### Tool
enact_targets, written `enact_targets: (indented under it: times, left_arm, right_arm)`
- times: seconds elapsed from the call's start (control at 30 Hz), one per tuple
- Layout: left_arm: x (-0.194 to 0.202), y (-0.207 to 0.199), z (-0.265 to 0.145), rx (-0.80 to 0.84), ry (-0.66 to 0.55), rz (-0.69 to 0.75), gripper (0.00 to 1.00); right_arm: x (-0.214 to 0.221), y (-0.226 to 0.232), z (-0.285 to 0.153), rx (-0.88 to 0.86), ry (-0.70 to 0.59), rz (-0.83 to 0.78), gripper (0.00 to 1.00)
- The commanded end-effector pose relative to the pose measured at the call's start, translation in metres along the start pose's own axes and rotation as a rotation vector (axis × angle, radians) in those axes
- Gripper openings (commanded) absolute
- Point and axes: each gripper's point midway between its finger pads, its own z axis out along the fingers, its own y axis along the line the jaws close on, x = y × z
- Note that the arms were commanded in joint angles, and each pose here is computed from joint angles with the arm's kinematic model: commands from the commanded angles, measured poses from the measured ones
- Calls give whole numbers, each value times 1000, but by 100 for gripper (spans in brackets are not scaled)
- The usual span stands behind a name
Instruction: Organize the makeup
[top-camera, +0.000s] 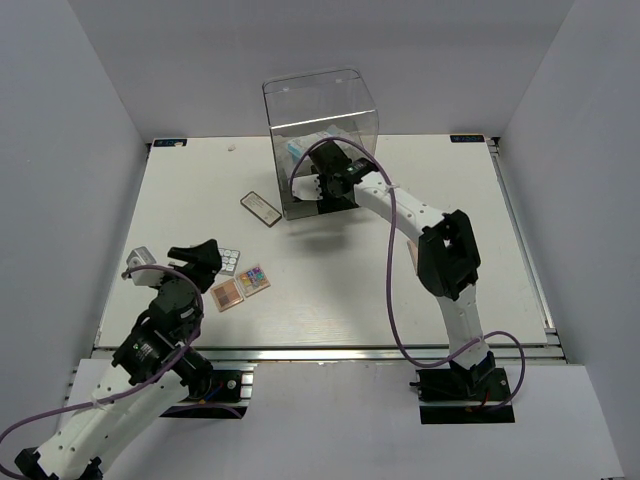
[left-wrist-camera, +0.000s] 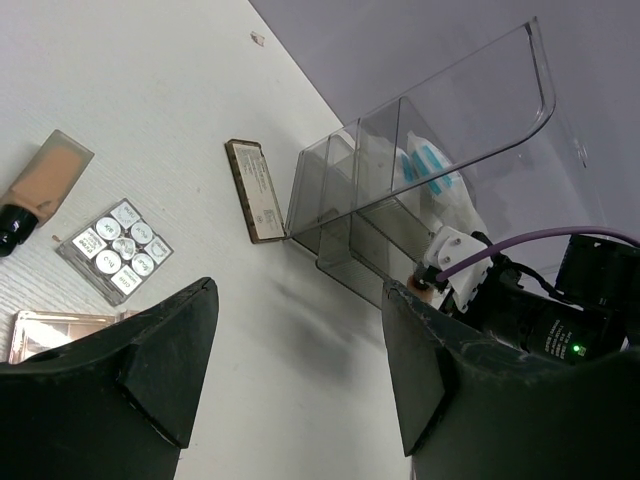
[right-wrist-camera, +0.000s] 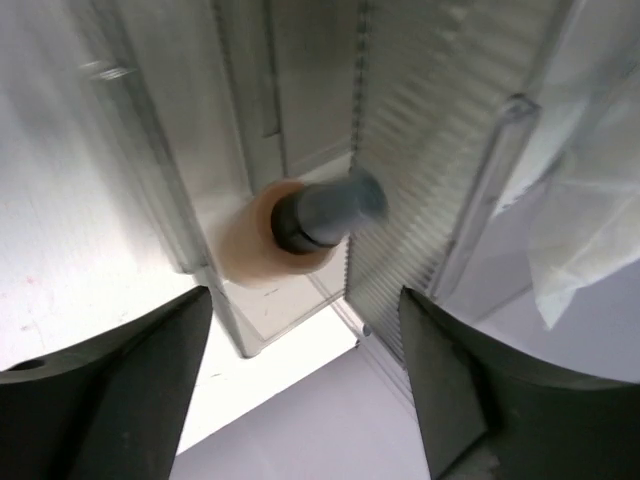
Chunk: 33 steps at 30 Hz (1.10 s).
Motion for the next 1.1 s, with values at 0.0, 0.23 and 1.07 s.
enact_targets:
  times: [0.0, 0.23, 1.07]
  left_arm:
    - [-12, -3, -3, -7, -20, 13, 76]
    - [-14, -6, -3, -6, -22, 20, 75]
    - [2, 77, 99, -476, 518, 421, 84]
  right_arm:
    - [0, -16, -11, 36, 14, -52, 82]
    - [-7, -20, -26, 43, -33, -18, 82]
    - [-11, 73, -176, -241, -926, 608, 89]
